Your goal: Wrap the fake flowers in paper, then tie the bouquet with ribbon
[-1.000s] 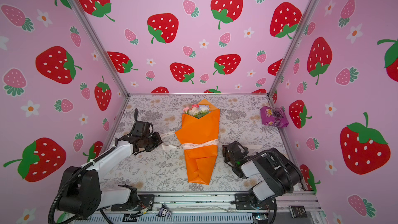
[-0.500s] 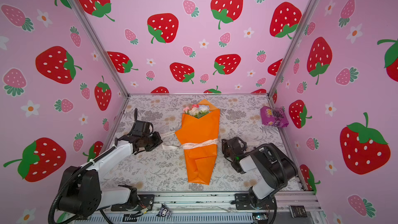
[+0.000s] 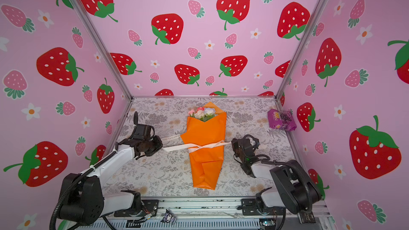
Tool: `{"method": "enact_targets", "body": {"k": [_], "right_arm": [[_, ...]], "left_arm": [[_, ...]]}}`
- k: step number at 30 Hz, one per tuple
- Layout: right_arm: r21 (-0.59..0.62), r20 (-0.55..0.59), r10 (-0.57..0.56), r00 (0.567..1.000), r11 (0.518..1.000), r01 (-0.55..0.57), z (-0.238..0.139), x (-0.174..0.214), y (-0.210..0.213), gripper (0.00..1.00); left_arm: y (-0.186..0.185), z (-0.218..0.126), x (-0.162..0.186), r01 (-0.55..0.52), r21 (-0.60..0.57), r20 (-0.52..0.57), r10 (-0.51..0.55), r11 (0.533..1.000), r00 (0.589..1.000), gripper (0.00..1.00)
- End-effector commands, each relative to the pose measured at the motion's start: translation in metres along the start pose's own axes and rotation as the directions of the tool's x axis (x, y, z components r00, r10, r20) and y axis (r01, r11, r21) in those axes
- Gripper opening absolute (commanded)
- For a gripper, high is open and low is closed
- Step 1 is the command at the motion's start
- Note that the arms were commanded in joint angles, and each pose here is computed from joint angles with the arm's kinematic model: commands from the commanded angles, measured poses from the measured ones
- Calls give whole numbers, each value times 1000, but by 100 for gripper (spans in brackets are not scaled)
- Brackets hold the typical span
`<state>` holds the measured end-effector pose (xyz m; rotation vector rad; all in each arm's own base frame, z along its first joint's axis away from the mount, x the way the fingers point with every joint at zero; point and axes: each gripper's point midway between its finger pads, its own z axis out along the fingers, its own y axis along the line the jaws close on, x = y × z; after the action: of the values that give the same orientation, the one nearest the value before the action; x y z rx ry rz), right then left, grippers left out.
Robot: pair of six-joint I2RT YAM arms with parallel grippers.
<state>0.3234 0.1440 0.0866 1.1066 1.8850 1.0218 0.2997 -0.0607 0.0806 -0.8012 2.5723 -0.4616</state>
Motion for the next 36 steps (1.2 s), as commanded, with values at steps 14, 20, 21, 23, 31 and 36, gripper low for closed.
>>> {"method": "enact_targets", "body": {"k": [14,20,21,23,31,36], "right_arm": [[340,83,-535,841,808,481,-32,-68,-17,0],[485,68,-663,745,675,556,-37,-90,-22,0],[503,60,-679,732,654,565,-37,-93,-24,0],[533,58,-695,716,628,567,-39,-99,-26,0],[631,49,-760,648,527,570,-44,-138,-25,0],[688,60,-789,612,477,548,-51,-167,-15,0]], "left_arm": [[86,-30,-32,179,-333,137,-141,926,981,0],[113,-34,-32,193,-477,160,-131,857,978,0],[117,-35,-32,194,-494,162,-129,848,978,0],[124,-37,-33,194,-523,168,-122,830,978,0],[161,-44,-39,264,-597,192,-184,758,964,0],[186,-44,-45,343,-618,217,-267,707,939,0]]}}
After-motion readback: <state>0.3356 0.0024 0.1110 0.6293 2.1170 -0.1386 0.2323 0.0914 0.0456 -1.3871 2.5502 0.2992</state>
